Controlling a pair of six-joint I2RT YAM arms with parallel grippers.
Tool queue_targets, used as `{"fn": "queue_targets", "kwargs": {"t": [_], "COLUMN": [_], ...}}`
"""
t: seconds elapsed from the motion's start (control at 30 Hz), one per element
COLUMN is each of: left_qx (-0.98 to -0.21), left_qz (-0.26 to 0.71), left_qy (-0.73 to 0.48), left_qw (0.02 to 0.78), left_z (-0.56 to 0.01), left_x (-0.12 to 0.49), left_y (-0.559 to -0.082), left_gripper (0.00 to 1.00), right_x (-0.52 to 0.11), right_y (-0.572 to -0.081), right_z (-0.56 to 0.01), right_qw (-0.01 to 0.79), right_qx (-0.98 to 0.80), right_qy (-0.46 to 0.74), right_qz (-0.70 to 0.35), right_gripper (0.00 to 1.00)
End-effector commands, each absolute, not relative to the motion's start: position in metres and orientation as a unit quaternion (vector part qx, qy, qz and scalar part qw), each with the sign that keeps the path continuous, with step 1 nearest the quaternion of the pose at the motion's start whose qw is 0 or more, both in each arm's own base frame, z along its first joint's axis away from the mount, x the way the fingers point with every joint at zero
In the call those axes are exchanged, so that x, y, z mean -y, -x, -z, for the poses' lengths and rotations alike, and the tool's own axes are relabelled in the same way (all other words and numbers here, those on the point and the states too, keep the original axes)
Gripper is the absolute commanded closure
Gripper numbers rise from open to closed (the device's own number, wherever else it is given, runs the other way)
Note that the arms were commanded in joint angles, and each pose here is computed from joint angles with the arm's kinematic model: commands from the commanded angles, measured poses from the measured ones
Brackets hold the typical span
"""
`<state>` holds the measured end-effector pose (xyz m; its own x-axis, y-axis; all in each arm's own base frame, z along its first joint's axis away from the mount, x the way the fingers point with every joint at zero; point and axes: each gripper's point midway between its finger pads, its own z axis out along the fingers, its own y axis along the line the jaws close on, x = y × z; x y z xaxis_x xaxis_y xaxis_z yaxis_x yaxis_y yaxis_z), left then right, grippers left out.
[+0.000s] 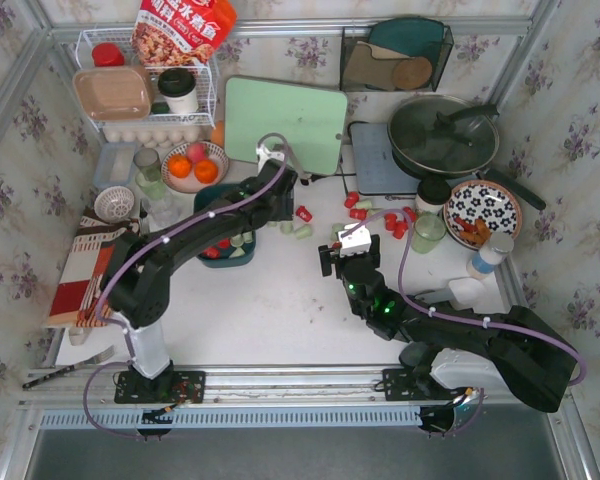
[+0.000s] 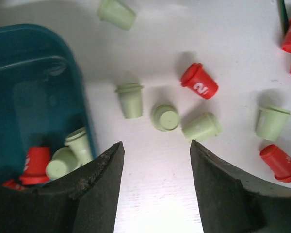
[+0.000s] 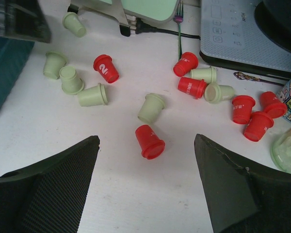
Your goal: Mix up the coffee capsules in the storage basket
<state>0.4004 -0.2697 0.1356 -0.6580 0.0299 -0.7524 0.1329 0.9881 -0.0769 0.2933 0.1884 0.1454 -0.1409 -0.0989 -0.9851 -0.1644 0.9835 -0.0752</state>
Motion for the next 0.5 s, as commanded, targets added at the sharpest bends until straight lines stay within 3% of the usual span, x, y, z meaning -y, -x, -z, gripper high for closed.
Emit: {"fn": "queue_targets", "kwargs": {"t": [0.0,0.47], "left_qx": [-0.921,-0.949], "left_qz": [0.082,0.041], "left_qy": [-0.075,-0.09], "left_qw": [0.373,0.3], "left_z": [-0.123,-0.069], "left_x": [0.293,0.301], "left_y": [-0.404,-0.409], "left_gripper": [0.41,0.44], "right_x": [-0.19,-0.191], "right_y": [-0.296,-0.295], "right_z": [-0.153,-0.154], "right_qw": [0.657,0.657], "right_qx": [-0.75,-0.749], "right_qy": [0.076,0.076], "right_qz": [-0.031,-0.035], "right_gripper": [0.13,0.13]}}
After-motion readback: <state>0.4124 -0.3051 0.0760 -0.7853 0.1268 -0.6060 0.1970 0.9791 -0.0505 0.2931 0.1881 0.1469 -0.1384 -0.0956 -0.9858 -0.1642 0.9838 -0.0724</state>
